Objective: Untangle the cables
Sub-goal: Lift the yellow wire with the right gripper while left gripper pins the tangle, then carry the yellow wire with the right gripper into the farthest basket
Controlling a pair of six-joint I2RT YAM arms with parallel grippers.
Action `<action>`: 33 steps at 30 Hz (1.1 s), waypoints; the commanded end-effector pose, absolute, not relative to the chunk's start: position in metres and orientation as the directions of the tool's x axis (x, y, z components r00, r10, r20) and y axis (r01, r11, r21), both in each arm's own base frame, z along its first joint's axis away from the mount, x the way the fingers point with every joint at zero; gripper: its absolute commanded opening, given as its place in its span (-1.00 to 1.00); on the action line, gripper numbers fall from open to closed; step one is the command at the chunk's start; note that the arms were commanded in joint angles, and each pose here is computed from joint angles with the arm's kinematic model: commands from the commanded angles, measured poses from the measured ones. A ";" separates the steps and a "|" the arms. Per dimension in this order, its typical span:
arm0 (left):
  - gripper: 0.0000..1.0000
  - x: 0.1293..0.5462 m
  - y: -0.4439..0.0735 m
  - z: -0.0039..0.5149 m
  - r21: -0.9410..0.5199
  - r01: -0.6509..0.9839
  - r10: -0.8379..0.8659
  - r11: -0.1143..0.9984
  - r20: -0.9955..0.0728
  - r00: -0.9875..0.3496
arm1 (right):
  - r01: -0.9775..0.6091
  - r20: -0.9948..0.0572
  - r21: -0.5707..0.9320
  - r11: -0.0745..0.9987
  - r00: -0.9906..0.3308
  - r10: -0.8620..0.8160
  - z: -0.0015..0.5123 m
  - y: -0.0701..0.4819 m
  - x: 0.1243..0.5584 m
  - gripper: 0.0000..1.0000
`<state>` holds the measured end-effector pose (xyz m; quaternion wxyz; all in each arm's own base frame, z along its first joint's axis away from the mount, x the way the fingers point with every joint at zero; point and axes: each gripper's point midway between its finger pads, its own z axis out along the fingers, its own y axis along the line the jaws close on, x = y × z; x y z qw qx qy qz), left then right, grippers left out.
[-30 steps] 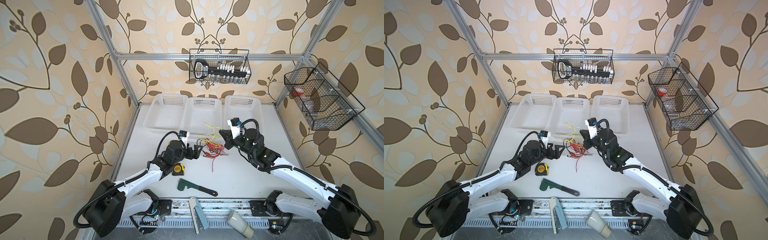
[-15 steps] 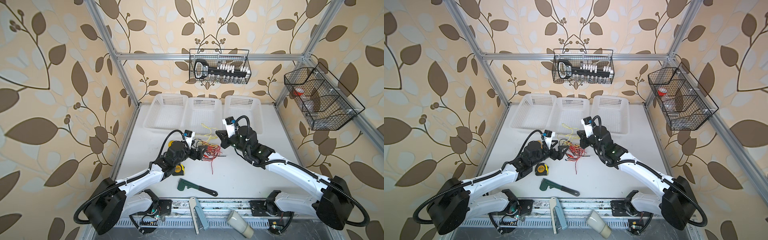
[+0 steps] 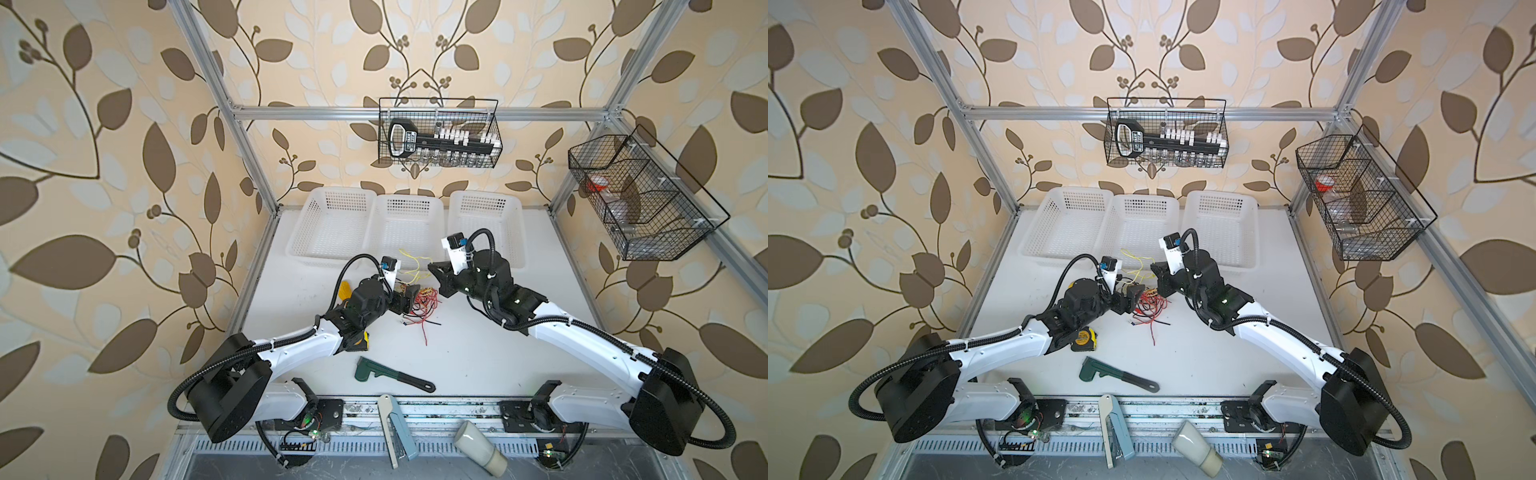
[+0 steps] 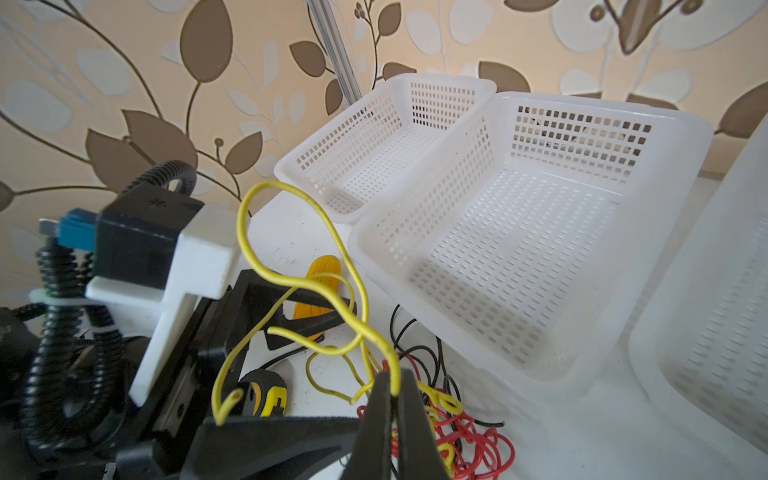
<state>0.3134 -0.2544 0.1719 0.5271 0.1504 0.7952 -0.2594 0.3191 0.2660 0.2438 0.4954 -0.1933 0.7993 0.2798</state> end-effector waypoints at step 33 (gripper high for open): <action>-1.00 0.306 -0.277 0.204 -0.342 0.589 -0.095 0.733 -0.907 -0.409 | -0.334 -0.790 0.337 0.880 -0.609 0.072 0.156 0.238 0.346 -1.00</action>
